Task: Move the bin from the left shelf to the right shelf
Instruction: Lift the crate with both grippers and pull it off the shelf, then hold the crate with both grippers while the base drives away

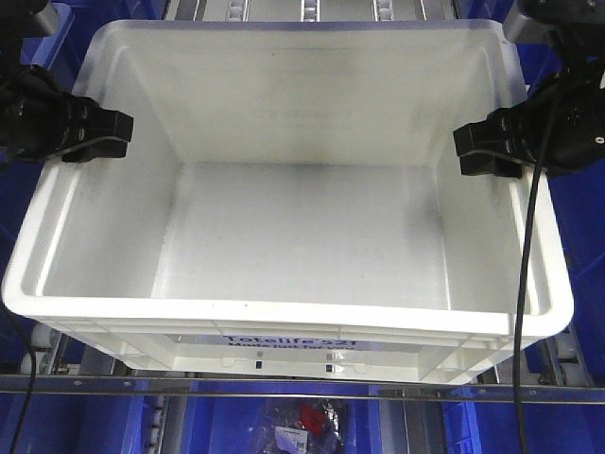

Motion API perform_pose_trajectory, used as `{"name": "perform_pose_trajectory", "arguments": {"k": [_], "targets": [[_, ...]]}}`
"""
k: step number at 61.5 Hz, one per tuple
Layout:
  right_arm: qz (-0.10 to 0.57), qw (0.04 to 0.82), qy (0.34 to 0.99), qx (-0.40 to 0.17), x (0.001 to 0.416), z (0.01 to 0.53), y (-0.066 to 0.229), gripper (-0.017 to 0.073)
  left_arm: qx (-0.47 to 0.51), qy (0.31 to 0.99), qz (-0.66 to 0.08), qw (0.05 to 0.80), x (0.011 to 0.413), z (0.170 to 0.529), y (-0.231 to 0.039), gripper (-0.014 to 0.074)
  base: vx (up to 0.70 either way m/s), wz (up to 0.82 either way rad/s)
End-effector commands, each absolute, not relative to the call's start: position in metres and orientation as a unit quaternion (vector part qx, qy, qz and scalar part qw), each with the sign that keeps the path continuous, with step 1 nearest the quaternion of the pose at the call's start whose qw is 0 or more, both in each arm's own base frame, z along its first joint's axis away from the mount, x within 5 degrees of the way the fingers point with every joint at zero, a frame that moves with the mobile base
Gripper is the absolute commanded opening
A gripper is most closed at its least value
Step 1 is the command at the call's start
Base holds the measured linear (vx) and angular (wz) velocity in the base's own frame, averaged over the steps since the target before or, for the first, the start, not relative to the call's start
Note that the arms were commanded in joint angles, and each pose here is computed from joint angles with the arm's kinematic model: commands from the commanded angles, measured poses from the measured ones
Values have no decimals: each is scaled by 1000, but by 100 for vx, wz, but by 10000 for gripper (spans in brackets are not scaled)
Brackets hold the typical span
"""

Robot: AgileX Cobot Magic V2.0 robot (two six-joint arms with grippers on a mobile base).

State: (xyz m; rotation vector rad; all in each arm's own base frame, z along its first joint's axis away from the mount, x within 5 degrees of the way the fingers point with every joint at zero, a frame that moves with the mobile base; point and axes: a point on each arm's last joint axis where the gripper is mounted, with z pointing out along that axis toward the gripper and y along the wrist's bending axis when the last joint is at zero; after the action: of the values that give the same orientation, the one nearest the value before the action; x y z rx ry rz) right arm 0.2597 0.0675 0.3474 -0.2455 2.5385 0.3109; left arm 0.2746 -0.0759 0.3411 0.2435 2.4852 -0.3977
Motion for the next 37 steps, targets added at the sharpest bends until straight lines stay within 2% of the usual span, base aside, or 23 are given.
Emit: {"name": "perform_pose_trajectory", "arguments": {"k": [1,37], "targets": [[109,359,922,-96,258,374,64,-4,96,905,-158,382,270,374,-76,-1,0,0],[109,359,922,-96,258,374,64,-4,96,906,-158,382,271,374,-76,-1,-4,-1]]}}
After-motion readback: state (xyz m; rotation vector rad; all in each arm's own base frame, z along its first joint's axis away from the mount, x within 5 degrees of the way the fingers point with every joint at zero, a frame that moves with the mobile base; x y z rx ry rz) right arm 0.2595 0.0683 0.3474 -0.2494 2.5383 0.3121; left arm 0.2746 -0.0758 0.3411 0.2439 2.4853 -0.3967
